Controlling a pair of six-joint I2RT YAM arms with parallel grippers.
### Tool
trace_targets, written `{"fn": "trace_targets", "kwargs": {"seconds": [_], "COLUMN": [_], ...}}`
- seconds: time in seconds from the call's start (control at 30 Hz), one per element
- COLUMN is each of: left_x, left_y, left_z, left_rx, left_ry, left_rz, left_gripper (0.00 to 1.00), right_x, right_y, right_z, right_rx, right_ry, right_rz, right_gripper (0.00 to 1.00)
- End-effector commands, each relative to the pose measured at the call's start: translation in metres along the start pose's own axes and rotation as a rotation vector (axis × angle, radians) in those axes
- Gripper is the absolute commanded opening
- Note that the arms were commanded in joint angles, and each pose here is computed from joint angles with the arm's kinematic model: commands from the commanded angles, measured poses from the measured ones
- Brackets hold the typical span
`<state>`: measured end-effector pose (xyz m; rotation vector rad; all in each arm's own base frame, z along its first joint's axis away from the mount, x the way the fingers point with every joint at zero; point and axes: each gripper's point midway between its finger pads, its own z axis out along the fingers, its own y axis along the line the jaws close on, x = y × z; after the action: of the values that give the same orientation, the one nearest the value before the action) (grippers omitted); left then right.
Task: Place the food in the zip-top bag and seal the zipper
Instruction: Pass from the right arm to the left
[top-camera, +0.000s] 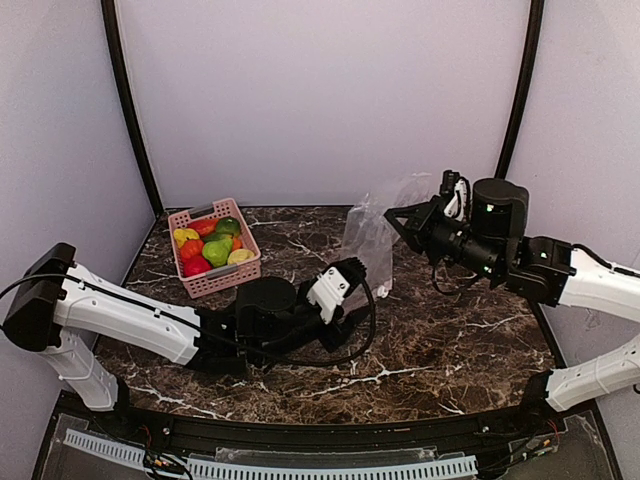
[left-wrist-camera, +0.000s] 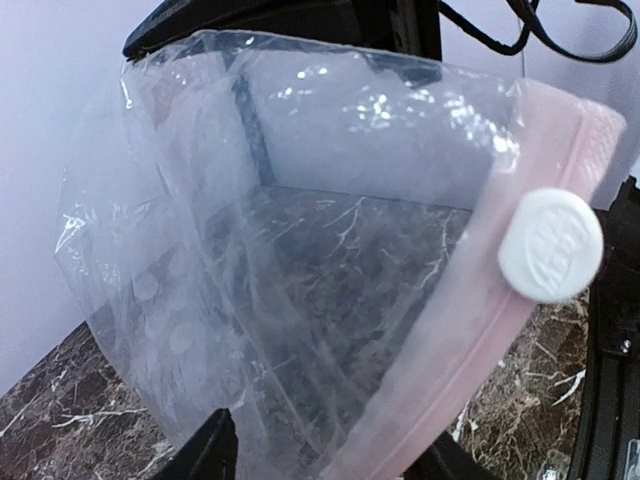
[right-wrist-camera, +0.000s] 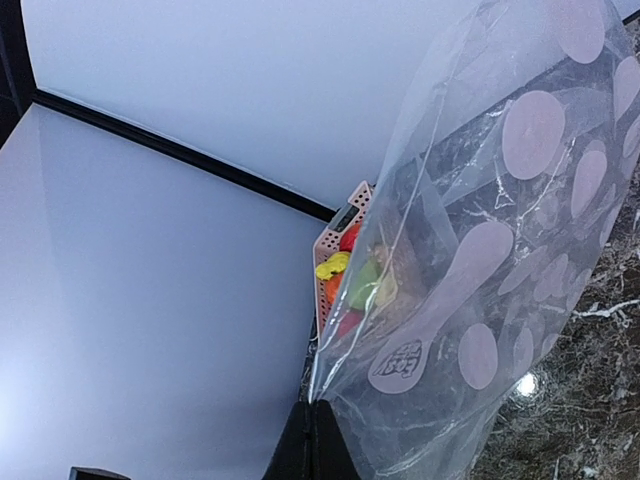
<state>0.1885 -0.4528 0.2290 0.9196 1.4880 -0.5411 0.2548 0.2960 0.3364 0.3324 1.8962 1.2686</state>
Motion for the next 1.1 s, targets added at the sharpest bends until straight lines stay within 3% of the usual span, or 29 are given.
{"fn": "trace_targets", "kwargs": {"seconds": [0.0,0.4,0.53,0.63,0.7,0.77,0.93,1.07], "left_x": [-0.013,-0.017,-0.019,-0.016,-0.014,-0.013,-0.010,-0.011], "left_y": [0.008,0.013,0.006,0.001,0.000,0.000,-0.005,-0.011], "left_z": [0.003,0.002,-0.004,-0.009,-0.014,-0.021,-0.046,-0.065], "left_rx": [-0.060,-0.082,-0.023,0.034,0.094,0.190,0.407,0.555], "left_ry": [-0.011,0.010,0.052,0.109,0.164,0.228,0.403,0.472], "left_rz": [-0.026,-0.034,-0.039,-0.035,-0.054,-0.106,-0.158,-0.199], "left_gripper": [0.48,0.09,0.01,0.01,0.01,0.01,0.01,0.01], "right_x": [-0.002,-0.002,-0.001,-0.003,-0.005,-0.009,-0.016,-0.006], "right_y": [0.000,-0.020,-0.032,-0.036,-0.034,-0.034,-0.026,-0.012], "right_z": [-0.004,-0.006,-0.009,-0.014,-0.020,-0.029,-0.053,-0.067], "right_rx": [-0.010,0.060,0.109,0.123,0.126,0.141,0.135,0.058], "right_ry": [-0.022,-0.043,-0.048,-0.048,-0.043,-0.038,0.000,0.088], "right_rz": [0.011,-0.011,-0.047,-0.110,-0.179,-0.250,-0.427,-0.575], "right_gripper": [0.00,0.00,0.00,0.00,0.08,0.23,0.77,0.90]}}
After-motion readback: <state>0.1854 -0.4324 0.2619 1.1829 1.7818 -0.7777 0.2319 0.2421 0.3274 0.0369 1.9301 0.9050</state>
